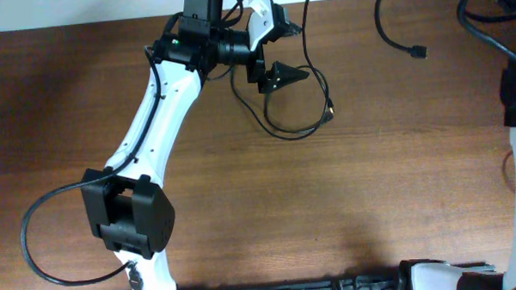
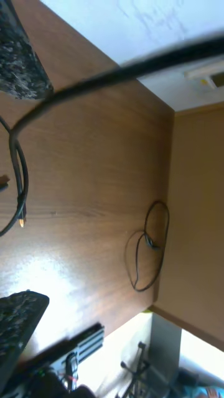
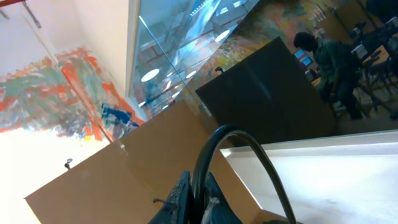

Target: Untangle cables

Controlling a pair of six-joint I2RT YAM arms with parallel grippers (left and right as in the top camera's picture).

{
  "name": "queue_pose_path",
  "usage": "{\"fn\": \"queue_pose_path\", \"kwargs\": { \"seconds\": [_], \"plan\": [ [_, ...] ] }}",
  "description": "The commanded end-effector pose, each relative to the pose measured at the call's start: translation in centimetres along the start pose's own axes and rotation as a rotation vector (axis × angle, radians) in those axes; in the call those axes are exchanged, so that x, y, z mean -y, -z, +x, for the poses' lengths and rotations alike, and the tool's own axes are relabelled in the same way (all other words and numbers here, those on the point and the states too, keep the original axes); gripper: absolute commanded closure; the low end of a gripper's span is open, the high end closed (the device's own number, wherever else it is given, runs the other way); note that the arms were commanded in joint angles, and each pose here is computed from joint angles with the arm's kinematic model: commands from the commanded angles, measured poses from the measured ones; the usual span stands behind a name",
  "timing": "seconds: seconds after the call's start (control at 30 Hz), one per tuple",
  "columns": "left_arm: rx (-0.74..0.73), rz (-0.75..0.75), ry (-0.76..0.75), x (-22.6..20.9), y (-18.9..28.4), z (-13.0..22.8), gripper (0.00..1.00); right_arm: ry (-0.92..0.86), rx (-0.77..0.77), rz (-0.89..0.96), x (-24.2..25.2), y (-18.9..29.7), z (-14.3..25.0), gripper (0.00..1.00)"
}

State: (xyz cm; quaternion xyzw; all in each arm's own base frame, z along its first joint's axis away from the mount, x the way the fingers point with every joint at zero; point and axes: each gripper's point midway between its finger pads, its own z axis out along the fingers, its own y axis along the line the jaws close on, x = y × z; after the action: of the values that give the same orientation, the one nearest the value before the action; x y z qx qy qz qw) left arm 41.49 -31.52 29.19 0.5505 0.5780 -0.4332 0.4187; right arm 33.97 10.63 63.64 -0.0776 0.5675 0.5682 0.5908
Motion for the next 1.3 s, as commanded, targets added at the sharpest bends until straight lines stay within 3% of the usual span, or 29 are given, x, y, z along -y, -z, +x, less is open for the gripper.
{"fn": "queue_pose_path", "kwargs": {
  "seconds": [0.0, 0.2, 0.23, 0.33, 0.37, 0.57, 0.77, 0.87, 1.07, 1.13, 1.27],
  "plan": [
    [-0.043, -0.099, 0.070, -2.0, -0.4, 0.7, 0.01, -0.009, -0.022, -0.025, -1.0, 0.1, 0.2, 0.96],
    [0.016, -0.128, 0.133, -3.5, -1.0, -0.2, 0.01, 0.006, -0.041, -0.048, -1.5, 0.1, 0.5, 0.96],
    [0.022, -0.113, 0.128, -3.2, -1.2, -0.4, 0.05, 0.006, -0.040, -0.048, -1.5, 0.1, 0.5, 0.96],
    [0.046, -0.062, 0.117, -2.4, -1.3, -1.0, 0.72, 0.007, -0.040, -0.047, -1.5, 0.2, 0.4, 0.96],
    [0.047, -0.064, 0.123, -2.5, -1.2, -1.0, 1.00, 0.010, -0.040, -0.047, -1.5, 0.2, 0.4, 0.96],
    [0.006, -0.173, 0.269, -4.7, 2.0, 0.9, 1.00, 0.015, -0.034, -0.013, -0.6, 0.9, -0.1, 0.96],
    [-0.389, -0.576, 0.405, -7.4, 7.7, 9.1, 1.00, 0.011, -0.037, 0.025, 0.5, 1.8, -0.6, 0.96],
    [-0.523, -0.707, 0.432, -7.3, 10.2, 10.9, 1.00, 0.030, -0.047, 0.041, 1.1, 1.8, -0.3, 0.96],
    [-0.557, -0.915, 0.353, -7.7, 14.7, 7.8, 1.00, 0.005, -0.080, 0.101, 2.9, 2.0, 0.7, 0.96],
    [-0.536, -1.054, 0.281, -7.6, 17.6, 4.6, 1.00, -0.002, -0.111, 0.146, 4.2, 2.2, 1.7, 0.96],
    [-0.432, -1.111, 0.154, -6.9, 19.3, -0.6, 1.00, -0.021, -0.187, 0.234, 6.9, 3.0, 4.0, 0.96]
  ]
}}
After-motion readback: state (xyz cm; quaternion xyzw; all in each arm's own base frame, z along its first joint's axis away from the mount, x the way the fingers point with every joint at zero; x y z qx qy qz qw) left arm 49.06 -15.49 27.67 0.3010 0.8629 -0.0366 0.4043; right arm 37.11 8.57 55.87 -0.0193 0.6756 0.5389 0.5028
